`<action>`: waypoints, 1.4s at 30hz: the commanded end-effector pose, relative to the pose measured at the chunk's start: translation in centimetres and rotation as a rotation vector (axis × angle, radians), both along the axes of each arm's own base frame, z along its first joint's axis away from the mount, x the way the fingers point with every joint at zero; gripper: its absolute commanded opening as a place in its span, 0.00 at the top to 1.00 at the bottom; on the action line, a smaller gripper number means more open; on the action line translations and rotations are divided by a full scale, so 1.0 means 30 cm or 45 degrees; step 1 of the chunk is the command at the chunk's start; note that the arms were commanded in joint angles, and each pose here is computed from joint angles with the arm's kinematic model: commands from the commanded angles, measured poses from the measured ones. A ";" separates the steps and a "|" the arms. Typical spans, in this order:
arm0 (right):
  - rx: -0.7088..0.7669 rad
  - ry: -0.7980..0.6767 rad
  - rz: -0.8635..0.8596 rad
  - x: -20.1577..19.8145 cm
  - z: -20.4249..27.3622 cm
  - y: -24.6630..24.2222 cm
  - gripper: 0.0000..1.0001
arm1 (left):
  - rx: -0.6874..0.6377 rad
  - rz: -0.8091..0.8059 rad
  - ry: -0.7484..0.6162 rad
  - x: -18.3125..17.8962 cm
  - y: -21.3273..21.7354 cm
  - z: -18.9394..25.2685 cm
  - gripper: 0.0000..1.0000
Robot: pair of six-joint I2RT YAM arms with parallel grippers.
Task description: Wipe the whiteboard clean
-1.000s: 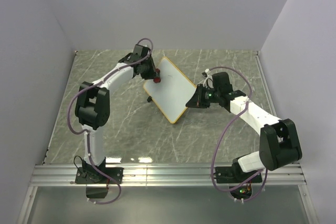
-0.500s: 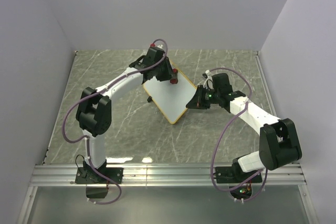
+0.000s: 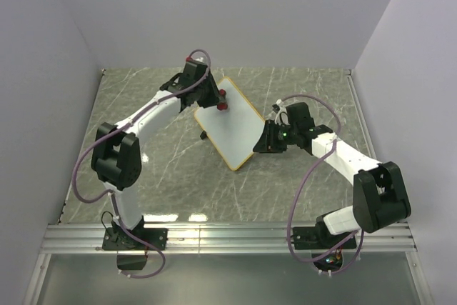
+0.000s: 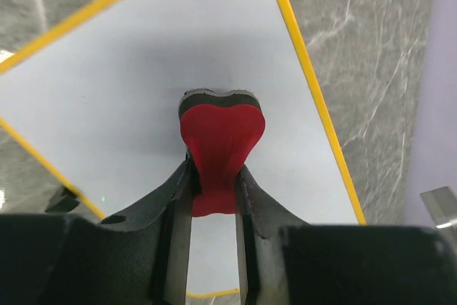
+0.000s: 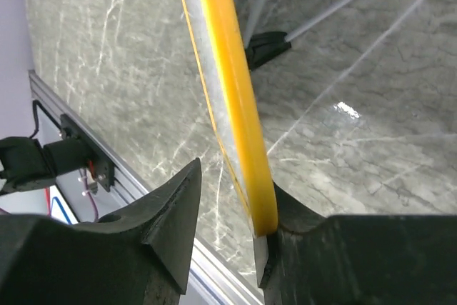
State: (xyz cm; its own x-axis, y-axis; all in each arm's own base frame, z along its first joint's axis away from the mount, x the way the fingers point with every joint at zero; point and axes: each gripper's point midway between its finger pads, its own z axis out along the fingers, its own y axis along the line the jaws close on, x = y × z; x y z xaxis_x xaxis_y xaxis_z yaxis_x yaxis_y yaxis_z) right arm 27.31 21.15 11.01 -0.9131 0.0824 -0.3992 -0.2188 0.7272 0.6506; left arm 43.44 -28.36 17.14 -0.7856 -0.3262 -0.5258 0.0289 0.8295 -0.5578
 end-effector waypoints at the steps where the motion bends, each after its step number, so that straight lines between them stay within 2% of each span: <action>1: -0.025 -0.073 0.010 0.007 0.040 -0.008 0.59 | -0.044 0.022 -0.107 -0.011 0.027 0.141 1.00; 6: -0.045 -0.142 0.004 0.033 0.121 -0.016 0.52 | -0.027 0.045 -0.107 -0.030 0.051 0.134 1.00; 7: -0.051 -0.151 0.003 0.034 0.130 -0.018 0.45 | -0.018 0.054 -0.112 -0.032 0.061 0.138 1.00; 9: -0.050 -0.170 -0.004 0.037 0.157 -0.023 0.39 | 0.009 0.080 -0.120 -0.038 0.092 0.140 1.00; 10: -0.049 -0.173 -0.007 0.035 0.164 -0.024 0.31 | 0.010 0.092 -0.118 -0.041 0.104 0.140 1.00; 12: -0.045 -0.195 -0.016 0.033 0.184 -0.026 0.27 | 0.011 0.128 -0.118 -0.046 0.149 0.139 1.00; 18: -0.087 -0.252 -0.069 0.035 0.236 -0.060 0.24 | 0.061 0.244 -0.120 -0.063 0.313 0.136 1.00; 27: -0.167 -0.211 -0.201 0.043 0.165 -0.118 0.23 | 0.088 0.376 -0.076 -0.130 0.499 0.089 1.00; 32: -0.251 -0.195 -0.301 0.131 0.123 -0.152 0.23 | 0.107 0.419 -0.015 -0.193 0.581 0.023 1.00; 36: -0.237 -0.205 -0.313 0.190 0.128 -0.146 0.23 | 0.130 0.426 0.002 -0.237 0.606 0.005 1.00; 38: -0.173 -0.211 -0.260 0.210 0.141 -0.104 0.27 | 0.136 0.431 0.006 -0.252 0.616 0.001 1.00; 39: -0.151 -0.212 -0.242 0.215 0.144 -0.090 0.33 | 0.140 0.429 0.013 -0.257 0.618 -0.004 1.00; 42: -0.073 -0.221 -0.189 0.229 0.158 -0.046 0.43 | 0.150 0.433 0.012 -0.267 0.626 -0.002 1.00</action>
